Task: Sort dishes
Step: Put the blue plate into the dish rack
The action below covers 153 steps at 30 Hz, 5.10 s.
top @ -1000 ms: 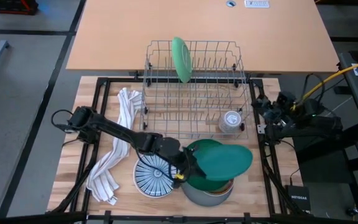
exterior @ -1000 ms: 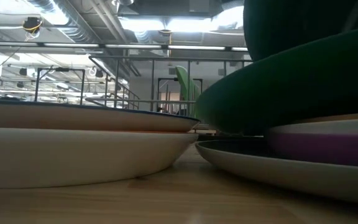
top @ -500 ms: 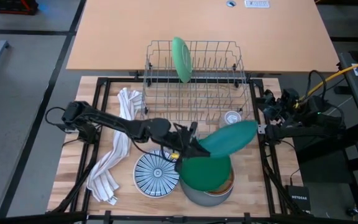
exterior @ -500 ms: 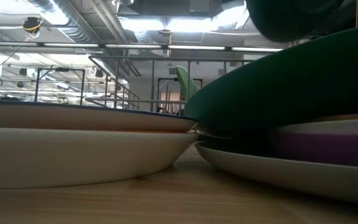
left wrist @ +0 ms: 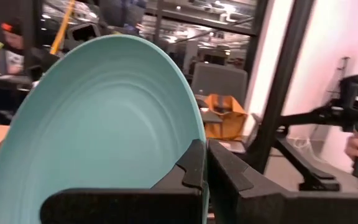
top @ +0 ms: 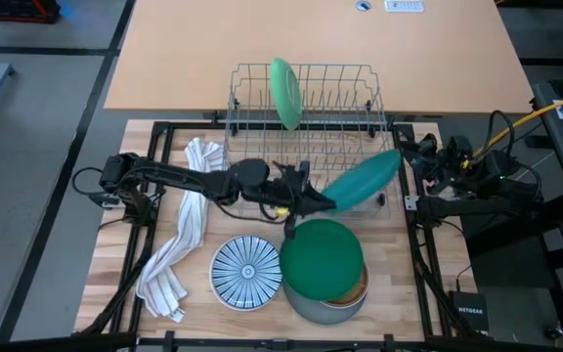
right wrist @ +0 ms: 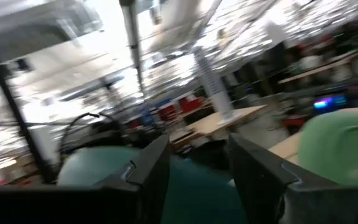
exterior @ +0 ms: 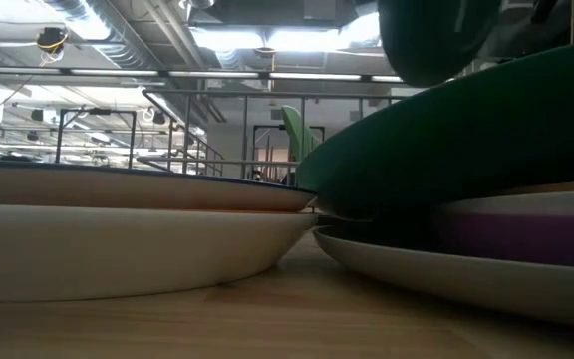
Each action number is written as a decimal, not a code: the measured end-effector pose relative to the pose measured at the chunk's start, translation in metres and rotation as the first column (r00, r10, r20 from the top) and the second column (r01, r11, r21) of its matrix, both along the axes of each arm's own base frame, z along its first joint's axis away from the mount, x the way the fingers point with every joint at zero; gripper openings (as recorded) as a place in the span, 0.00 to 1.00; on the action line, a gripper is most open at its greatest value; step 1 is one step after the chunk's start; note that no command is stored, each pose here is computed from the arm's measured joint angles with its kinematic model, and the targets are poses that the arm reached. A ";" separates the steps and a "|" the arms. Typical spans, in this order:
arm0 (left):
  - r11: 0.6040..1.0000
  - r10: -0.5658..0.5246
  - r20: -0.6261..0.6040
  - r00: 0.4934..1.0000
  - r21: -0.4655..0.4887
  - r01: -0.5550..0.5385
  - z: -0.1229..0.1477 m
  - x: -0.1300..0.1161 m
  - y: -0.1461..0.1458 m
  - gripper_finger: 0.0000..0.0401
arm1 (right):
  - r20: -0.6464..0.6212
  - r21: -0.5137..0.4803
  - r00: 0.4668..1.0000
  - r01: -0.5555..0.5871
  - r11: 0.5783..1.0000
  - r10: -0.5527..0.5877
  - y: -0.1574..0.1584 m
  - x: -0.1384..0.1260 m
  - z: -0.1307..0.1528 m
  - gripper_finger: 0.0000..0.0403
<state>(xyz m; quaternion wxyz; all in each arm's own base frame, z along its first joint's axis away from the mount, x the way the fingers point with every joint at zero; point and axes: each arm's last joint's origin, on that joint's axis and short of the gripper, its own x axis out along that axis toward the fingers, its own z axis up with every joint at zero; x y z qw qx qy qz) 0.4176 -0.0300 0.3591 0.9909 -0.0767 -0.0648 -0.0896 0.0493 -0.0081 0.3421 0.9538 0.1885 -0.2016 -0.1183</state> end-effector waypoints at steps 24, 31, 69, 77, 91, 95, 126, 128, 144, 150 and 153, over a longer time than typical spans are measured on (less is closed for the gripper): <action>0.934 0.344 -0.013 0.939 -0.097 -0.343 0.000 -0.009 0.123 0.00 | -0.238 -0.009 0.870 0.442 0.897 -0.431 -0.011 -0.002 -0.019 0.41; 0.879 0.438 -0.026 0.898 -0.197 -0.434 0.000 -0.018 0.156 0.00 | -0.302 0.012 0.860 0.436 0.900 -0.412 -0.011 0.000 -0.028 0.41; 0.641 0.621 0.144 0.770 -0.660 -0.393 -0.044 -0.012 0.236 0.00 | -0.314 0.048 0.868 0.419 0.907 -0.384 -0.011 0.000 -0.031 0.41; 0.638 0.610 0.145 0.779 -0.672 -0.375 -0.046 -0.009 0.233 0.00 | -0.341 0.034 0.858 0.420 0.907 -0.385 -0.011 0.000 -0.034 0.41; 0.671 0.584 0.191 0.789 -0.661 -0.336 -0.042 -0.004 0.219 0.00 | -0.350 0.029 0.854 0.420 0.907 -0.385 -0.011 0.000 -0.035 0.41; 0.673 0.583 0.192 0.790 -0.658 -0.337 -0.042 -0.004 0.218 0.00 | -0.350 0.029 0.854 0.420 0.907 -0.385 -0.011 0.000 -0.035 0.41; 0.620 0.644 0.148 0.750 -0.676 -0.399 -0.053 0.026 0.246 0.00 | -0.352 0.028 0.853 0.420 0.907 -0.384 -0.011 0.000 -0.035 0.41; 0.620 0.644 0.148 0.751 -0.676 -0.399 -0.053 0.026 0.246 0.00 | -0.352 0.028 0.854 0.420 0.907 -0.384 -0.011 0.000 -0.035 0.41; 0.626 0.631 0.147 0.761 -0.676 -0.388 -0.052 0.029 0.239 0.00 | -0.352 0.028 0.854 0.420 0.907 -0.384 -0.011 0.000 -0.035 0.41; 0.600 0.652 0.103 0.751 -0.676 -0.427 -0.056 0.030 0.240 0.00 | -0.352 0.028 0.853 0.420 0.907 -0.385 -0.011 0.000 -0.035 0.41; 0.594 0.657 0.097 0.748 -0.677 -0.434 -0.056 0.029 0.240 0.00 | -0.352 0.028 0.853 0.420 0.907 -0.385 -0.011 0.000 -0.035 0.41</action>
